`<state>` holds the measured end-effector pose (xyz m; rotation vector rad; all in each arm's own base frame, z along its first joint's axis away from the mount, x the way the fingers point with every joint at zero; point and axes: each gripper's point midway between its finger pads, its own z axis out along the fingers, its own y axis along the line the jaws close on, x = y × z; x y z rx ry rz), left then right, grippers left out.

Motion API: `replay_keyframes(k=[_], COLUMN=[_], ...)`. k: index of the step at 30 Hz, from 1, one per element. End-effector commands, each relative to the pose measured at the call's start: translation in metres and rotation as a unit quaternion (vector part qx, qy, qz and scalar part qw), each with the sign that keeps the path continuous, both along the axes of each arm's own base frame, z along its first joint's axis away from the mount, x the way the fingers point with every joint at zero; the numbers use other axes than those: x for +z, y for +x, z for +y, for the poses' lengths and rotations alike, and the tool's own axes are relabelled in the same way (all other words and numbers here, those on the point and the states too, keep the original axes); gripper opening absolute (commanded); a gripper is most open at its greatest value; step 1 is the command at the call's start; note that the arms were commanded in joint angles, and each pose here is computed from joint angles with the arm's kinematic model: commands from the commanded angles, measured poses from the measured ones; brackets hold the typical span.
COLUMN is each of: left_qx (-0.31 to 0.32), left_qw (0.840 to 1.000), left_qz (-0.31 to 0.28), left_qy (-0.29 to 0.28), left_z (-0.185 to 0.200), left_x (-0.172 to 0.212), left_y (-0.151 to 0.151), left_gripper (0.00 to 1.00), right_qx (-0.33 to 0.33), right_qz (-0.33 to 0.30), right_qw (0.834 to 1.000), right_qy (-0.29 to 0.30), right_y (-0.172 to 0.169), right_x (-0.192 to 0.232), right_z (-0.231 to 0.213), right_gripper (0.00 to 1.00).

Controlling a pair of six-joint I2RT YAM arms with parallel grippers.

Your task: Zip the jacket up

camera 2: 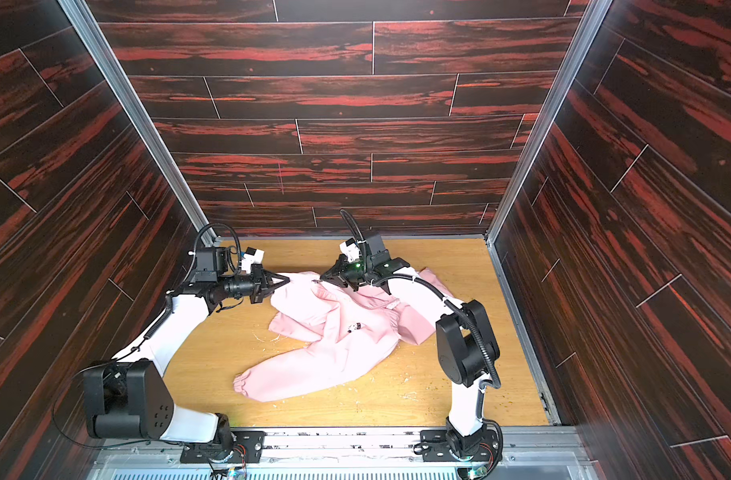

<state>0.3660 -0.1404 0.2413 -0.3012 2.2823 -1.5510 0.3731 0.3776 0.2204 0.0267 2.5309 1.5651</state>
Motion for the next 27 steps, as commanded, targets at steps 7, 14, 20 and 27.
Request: replay_keyframes(k=[7,14,20,27], left_qx=[0.049,0.065,0.083,0.103], left_qw=[0.997,0.995,0.991,0.985], left_qz=[-0.038,-0.040,-0.041,-0.032], left_qy=[0.037,0.069,0.100,0.136], left_z=[0.020,0.027,0.036,0.045], left_x=[0.005,0.001,-0.004,-0.015], left_y=[0.010,0.011,0.012,0.010], left_gripper=[0.00,0.00,0.00,0.00], right_qx=[-0.031,-0.037,-0.048,-0.064], right_qz=[-0.032,-0.036,-0.045,-0.050], right_qw=[0.998,0.996,0.992,0.987], right_qy=[-0.043,-0.072,-0.105,-0.137], right_y=[0.009,0.013,0.015,0.021], right_x=[0.019,0.013,0.009,0.006], right_z=[-0.032,-0.046,-0.057,-0.074], right_gripper=[0.00,0.00,0.00,0.00])
